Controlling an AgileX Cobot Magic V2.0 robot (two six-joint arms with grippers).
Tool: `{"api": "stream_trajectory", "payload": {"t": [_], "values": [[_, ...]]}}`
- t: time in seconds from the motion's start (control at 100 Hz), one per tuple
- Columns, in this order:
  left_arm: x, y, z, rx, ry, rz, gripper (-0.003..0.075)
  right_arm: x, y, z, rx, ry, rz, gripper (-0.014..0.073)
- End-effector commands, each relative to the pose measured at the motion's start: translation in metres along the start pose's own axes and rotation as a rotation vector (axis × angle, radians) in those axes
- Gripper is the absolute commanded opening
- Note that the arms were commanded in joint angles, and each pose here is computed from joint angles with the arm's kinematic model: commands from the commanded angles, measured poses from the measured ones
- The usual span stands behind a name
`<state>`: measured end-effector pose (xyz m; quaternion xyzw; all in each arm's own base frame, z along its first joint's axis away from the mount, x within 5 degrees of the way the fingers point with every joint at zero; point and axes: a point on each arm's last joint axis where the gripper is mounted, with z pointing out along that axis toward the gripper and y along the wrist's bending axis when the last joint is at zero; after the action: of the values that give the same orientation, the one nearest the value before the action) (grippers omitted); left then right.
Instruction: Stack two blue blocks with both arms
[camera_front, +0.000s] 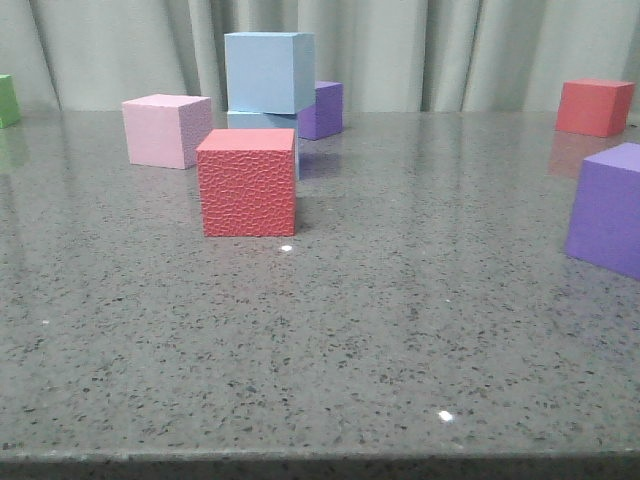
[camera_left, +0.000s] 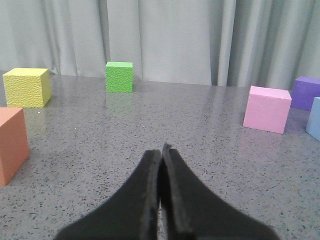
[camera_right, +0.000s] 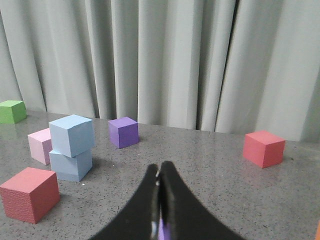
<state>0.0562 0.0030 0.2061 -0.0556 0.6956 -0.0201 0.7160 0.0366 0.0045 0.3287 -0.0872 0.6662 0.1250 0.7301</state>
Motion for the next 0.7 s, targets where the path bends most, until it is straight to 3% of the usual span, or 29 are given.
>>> {"api": "stream_trajectory", "payload": {"t": [0.0,0.28,0.69], "values": [[-0.009,-0.001,-0.003,0.014,-0.117,-0.009,-0.0018,-0.002,0.004,0.005,0.003,-0.116,0.027,-0.0112],[-0.009,-0.001,-0.003,0.014,-0.115,-0.009,-0.0019,0.045,-0.002,0.006,0.126,-0.299,0.076,-0.0112],[-0.009,-0.001,-0.003,0.014,-0.115,-0.009,-0.0019,0.099,-0.013,0.01,0.253,-0.132,0.072,-0.0112]]}}
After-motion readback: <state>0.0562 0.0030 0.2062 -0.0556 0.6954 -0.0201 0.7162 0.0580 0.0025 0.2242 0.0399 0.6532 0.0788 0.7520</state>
